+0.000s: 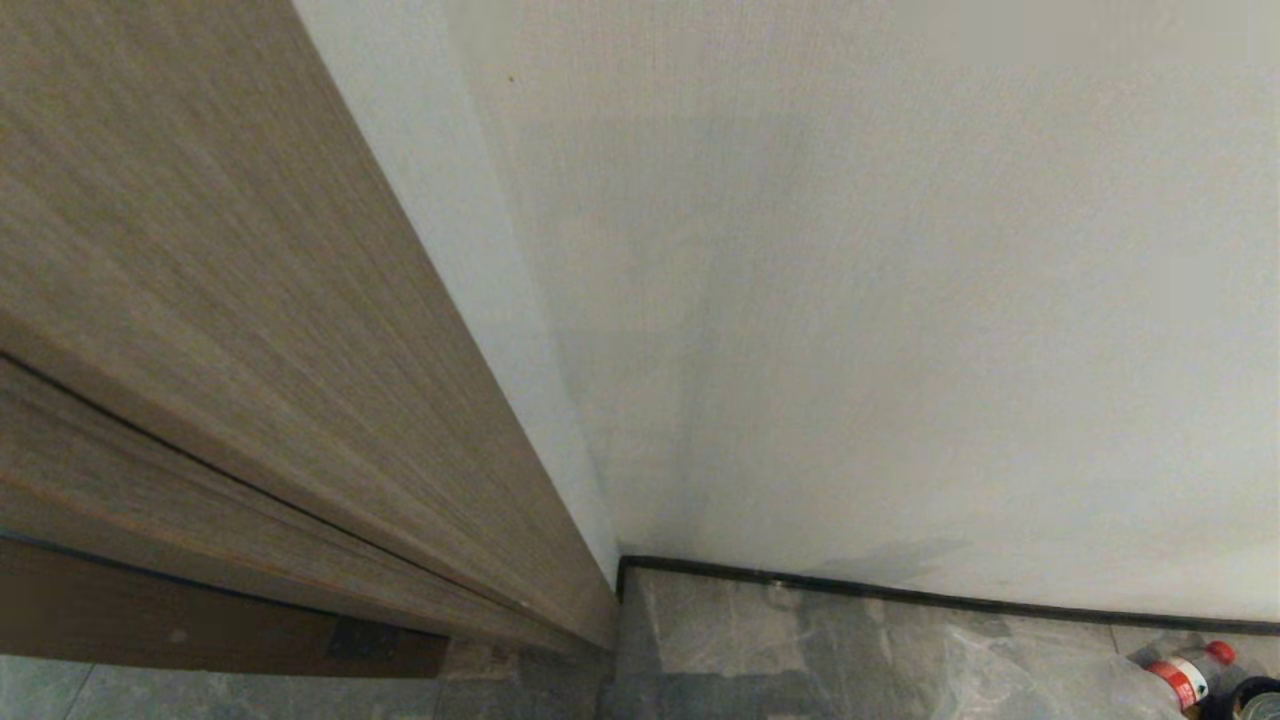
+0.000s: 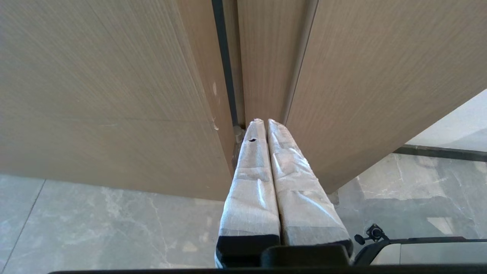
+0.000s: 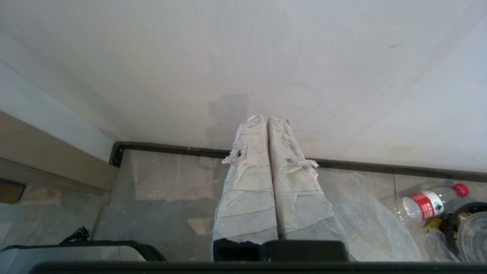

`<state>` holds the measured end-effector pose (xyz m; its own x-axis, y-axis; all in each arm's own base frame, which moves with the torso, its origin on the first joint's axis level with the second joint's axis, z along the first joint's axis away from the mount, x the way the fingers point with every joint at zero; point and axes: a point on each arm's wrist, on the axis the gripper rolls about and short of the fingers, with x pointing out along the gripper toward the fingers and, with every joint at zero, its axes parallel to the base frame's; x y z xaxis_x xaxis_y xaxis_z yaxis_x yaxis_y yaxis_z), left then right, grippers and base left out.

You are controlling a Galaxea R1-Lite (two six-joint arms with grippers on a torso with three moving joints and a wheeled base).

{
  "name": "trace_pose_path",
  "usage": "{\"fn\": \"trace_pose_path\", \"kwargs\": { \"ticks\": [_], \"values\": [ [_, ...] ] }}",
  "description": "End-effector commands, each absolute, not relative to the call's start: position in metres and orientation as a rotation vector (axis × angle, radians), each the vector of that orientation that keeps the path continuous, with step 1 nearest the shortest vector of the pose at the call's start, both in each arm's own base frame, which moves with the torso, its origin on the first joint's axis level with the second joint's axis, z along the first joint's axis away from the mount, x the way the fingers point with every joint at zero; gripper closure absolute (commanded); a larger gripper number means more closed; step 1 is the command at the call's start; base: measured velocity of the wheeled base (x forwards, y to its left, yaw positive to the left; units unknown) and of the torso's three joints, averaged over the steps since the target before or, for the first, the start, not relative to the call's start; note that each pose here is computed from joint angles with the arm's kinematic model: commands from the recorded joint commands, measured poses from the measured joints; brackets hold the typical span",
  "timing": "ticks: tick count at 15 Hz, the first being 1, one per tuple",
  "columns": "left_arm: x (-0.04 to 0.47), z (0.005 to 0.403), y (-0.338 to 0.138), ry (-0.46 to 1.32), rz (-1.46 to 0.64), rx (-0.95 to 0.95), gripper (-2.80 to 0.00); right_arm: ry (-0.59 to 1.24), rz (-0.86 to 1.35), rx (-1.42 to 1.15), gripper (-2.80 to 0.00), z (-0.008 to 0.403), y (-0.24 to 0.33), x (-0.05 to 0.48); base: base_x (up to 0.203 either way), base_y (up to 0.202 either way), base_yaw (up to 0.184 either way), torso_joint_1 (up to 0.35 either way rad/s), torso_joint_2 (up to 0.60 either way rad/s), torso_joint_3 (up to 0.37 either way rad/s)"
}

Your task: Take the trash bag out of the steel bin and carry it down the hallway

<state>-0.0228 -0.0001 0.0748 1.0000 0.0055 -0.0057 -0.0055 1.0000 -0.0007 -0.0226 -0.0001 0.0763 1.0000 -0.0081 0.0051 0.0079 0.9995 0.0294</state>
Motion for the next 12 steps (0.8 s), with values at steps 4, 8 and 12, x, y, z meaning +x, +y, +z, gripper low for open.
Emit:
{"fn": "trace_pose_path", "kwargs": {
  "ticks": [4, 8, 12],
  "values": [
    [-0.0227, 0.0746, -0.0001, 0.006, 0.006, 0.008, 0.0, -0.008, -0.008, 0.031, 0.0, 0.0758, -0.0001, -0.0228, 0.0, 0.0, 0.0, 0.0, 0.0, 0.0],
    [-0.0226, 0.074, -0.0001, 0.009, 0.006, -0.008, 0.0, -0.008, -0.008, 0.031, 0.0, 0.0758, -0.0001, -0.0228, 0.0, 0.0, 0.0, 0.002, 0.0, 0.091],
    [-0.0227, 0.0744, -0.0001, 0.008, 0.006, -0.006, 0.0, -0.008, -0.008, 0.029, 0.0, 0.0758, -0.0001, -0.0228, 0.0, 0.0, 0.0, 0.002, 0.0, 0.188]
  ]
}}
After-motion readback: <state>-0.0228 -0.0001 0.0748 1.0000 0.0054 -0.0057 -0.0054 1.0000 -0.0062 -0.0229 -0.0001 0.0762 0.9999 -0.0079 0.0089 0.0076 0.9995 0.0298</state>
